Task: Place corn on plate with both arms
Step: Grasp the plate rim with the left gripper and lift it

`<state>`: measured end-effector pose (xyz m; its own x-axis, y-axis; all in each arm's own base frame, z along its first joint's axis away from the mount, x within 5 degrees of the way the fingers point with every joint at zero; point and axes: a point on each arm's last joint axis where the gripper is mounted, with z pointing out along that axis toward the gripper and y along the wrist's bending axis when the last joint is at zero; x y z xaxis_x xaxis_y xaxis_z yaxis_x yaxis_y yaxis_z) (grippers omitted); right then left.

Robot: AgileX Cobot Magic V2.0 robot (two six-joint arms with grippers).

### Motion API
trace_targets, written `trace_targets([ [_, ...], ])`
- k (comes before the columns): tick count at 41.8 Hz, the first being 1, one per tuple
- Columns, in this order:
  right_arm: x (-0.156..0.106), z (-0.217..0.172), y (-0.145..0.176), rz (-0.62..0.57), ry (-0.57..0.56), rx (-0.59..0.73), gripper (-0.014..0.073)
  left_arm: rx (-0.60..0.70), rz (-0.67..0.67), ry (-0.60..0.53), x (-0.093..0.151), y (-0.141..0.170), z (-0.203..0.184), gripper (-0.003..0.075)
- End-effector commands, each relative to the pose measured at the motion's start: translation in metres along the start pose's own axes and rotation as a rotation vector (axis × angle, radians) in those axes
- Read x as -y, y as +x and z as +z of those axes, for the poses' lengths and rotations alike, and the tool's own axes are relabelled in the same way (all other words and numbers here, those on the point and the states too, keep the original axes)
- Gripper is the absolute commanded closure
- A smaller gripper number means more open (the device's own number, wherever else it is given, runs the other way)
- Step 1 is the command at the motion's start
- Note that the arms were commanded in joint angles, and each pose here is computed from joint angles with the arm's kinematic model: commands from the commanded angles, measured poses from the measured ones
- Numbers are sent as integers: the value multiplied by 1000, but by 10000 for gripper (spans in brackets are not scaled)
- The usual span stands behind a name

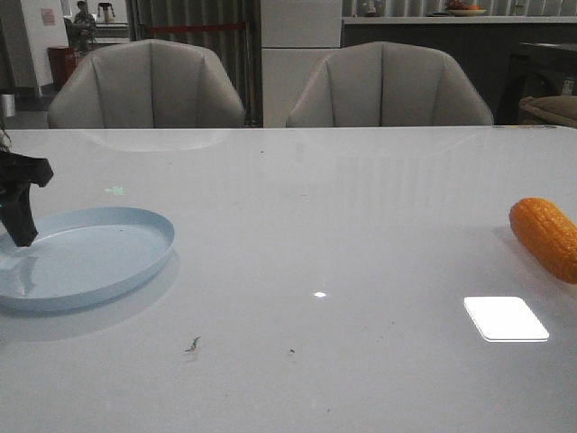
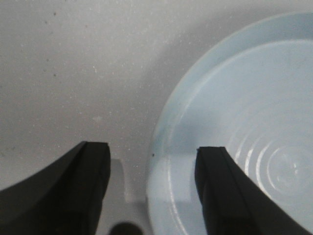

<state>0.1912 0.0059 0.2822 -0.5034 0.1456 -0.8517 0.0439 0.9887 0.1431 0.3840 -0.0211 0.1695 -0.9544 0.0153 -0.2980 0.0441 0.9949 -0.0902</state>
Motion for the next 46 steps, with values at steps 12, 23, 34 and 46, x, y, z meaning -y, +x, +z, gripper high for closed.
trace_targets([
  [12,-2,-6,-19,-9,-9,115,56,28,-17,14,2,-8,-11,408],
  [23,-2,-6,-19,-9,-9,112,56,-6,-12,21,4,-11,-18,629],
  [34,-2,-6,-19,-9,-8,108,56,75,-21,88,14,-51,-66,629],
  [46,-2,-6,-17,-9,-6,88,56,192,-38,336,70,-76,-110,629],
])
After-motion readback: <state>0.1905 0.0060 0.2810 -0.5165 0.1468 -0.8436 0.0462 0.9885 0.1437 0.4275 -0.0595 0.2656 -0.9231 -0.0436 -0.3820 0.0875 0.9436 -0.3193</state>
